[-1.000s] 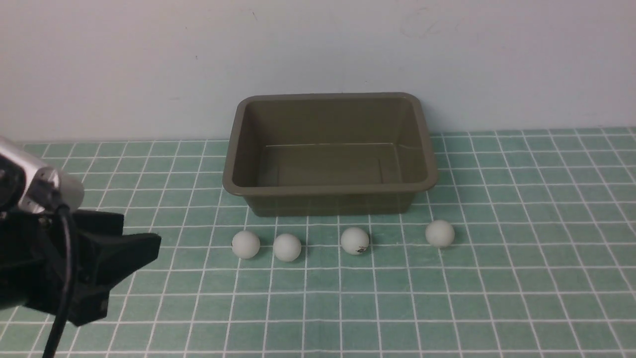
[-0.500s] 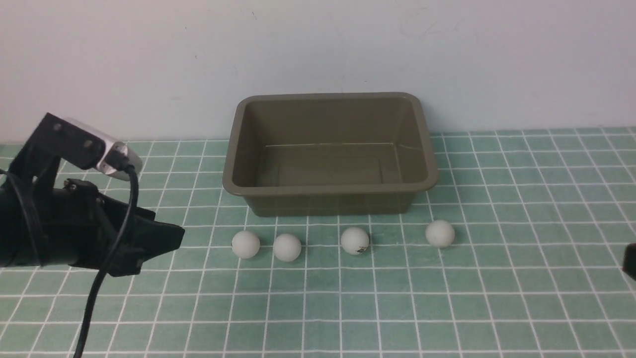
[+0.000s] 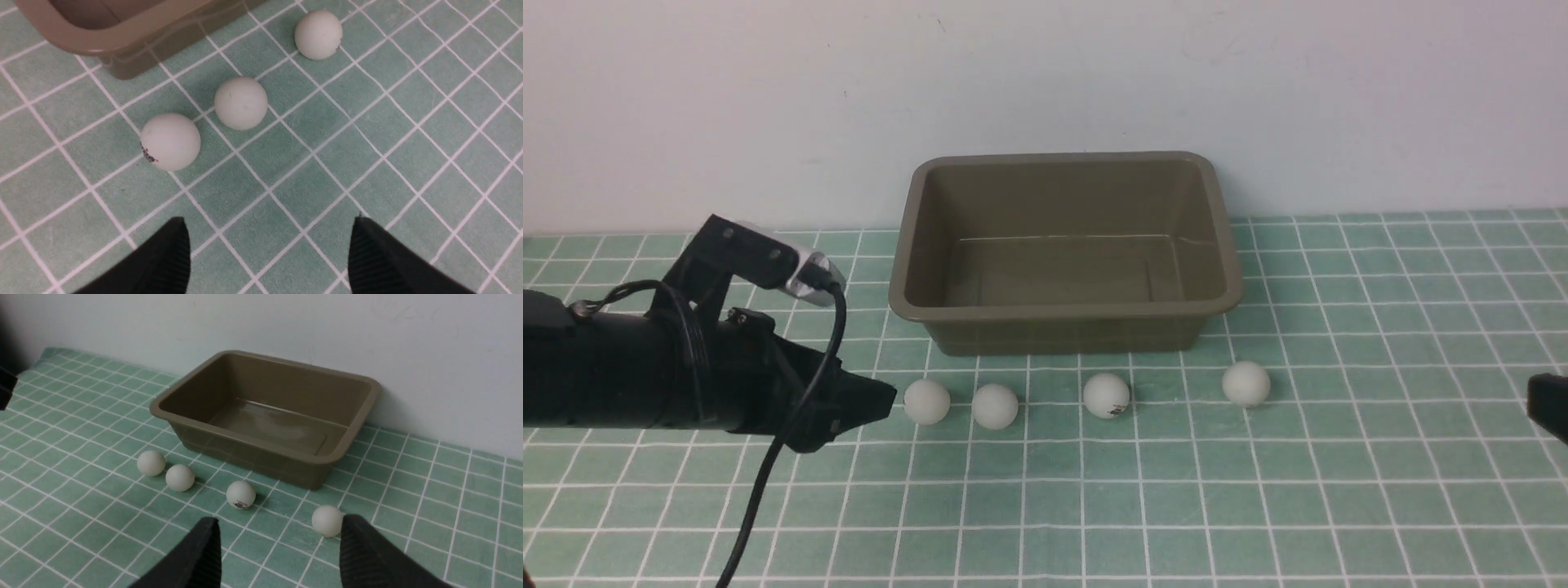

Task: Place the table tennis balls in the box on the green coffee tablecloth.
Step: 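Reach for and grasp a ping pong ball on the table beside the basket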

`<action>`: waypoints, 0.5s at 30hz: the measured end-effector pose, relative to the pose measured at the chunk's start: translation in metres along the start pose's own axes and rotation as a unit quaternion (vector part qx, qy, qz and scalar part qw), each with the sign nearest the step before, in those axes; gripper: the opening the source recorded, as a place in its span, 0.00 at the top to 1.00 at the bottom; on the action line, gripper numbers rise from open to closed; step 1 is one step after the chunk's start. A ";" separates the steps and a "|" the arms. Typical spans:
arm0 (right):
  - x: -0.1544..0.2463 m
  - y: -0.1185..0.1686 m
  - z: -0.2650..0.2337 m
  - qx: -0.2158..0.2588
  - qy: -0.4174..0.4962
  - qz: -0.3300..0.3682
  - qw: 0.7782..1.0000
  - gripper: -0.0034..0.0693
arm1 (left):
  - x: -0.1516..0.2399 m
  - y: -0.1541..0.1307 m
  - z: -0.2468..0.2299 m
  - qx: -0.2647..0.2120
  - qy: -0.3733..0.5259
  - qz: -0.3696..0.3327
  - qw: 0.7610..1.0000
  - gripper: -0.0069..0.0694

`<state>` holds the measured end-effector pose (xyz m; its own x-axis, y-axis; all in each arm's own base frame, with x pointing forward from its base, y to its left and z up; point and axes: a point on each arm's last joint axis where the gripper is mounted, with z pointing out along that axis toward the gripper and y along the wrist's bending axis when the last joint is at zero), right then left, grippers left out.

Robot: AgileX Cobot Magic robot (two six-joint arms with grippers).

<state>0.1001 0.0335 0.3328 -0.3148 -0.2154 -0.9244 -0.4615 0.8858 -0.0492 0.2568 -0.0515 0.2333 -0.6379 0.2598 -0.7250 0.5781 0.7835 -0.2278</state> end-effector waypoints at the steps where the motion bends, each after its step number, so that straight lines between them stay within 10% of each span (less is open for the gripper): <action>1: 0.000 0.000 0.000 0.000 0.000 -0.001 1.000 0.45 | -0.002 0.000 0.000 0.000 -0.007 -0.016 1.000 0.28; 15: -0.004 -0.001 0.000 0.004 -0.020 0.007 1.000 0.45 | -0.019 0.024 0.036 -0.005 -0.006 -0.036 0.999 0.28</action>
<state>0.1016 0.0336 0.3362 -0.2883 -0.1867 -0.9392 -0.4503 0.8920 -0.0391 0.3012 -0.0582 0.2185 -0.6721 0.1955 -0.7142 0.5257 0.8052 -0.2743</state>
